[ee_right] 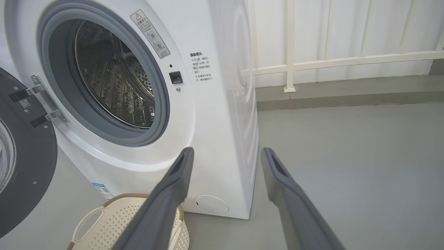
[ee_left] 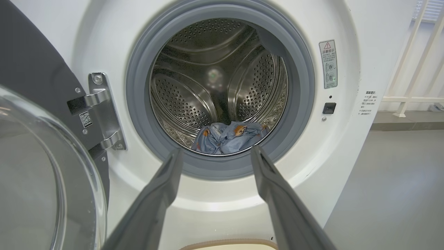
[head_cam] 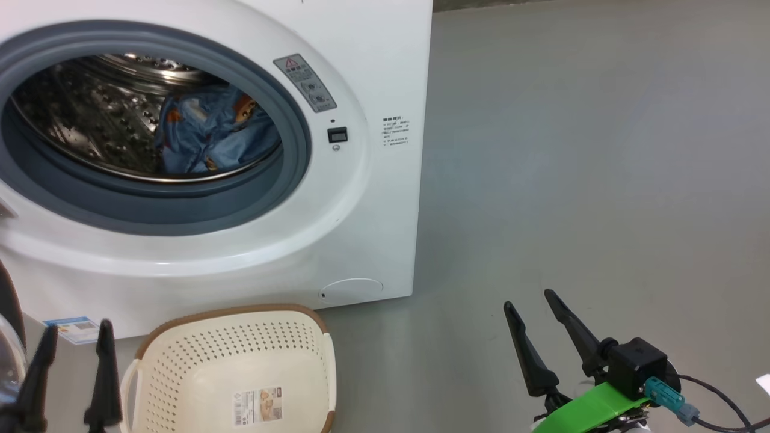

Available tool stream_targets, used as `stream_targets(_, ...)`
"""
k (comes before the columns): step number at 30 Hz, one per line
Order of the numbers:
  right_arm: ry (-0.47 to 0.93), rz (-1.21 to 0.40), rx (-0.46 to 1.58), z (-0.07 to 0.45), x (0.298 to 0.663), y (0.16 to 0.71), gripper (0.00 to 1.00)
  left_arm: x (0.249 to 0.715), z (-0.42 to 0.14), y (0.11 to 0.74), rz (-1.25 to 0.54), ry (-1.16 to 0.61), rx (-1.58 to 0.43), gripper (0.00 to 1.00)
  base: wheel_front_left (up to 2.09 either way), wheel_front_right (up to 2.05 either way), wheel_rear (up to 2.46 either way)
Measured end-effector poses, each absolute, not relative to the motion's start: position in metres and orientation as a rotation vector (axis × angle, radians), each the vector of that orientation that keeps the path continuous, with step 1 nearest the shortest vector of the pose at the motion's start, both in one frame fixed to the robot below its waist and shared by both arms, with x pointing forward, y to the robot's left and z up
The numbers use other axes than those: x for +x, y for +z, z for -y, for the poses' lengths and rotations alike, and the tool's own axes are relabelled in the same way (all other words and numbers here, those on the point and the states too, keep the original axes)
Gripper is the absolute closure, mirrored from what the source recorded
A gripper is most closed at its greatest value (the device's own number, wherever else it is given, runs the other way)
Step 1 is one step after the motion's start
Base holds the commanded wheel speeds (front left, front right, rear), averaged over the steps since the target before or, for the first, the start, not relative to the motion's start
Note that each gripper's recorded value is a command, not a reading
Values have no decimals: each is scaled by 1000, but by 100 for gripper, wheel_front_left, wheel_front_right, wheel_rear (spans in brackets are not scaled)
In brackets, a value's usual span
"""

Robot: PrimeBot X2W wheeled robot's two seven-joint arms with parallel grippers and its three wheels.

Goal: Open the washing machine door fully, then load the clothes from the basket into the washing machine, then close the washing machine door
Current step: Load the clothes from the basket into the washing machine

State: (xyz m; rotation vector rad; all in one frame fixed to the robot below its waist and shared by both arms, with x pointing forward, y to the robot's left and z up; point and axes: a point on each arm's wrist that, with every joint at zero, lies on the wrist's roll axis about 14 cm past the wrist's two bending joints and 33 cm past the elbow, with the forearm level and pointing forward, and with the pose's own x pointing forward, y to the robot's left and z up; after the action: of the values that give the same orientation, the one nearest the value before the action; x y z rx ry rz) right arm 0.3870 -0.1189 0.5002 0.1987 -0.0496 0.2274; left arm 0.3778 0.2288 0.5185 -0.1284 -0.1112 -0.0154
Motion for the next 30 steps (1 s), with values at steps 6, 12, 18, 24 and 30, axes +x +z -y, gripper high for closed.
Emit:
stream_targets(6,223,46,199,120,378,499,0,351,-233,500,56,27,-136,0,0,0,0)
stream_targets(12,221,51,199,121,375,501,0,336,-234,492,33,47,-137,0,0,0,0)
stream_targets(18,224,62,197,120,372,505,0,325,-232,487,17,58,-139,0,0,0,0)
stream_targets(24,229,72,186,119,370,508,0,318,-231,485,8,56,-128,0,0,0,0)
stream_targets(30,231,58,182,118,367,503,0,314,-231,483,1,59,-126,0,0,0,0)
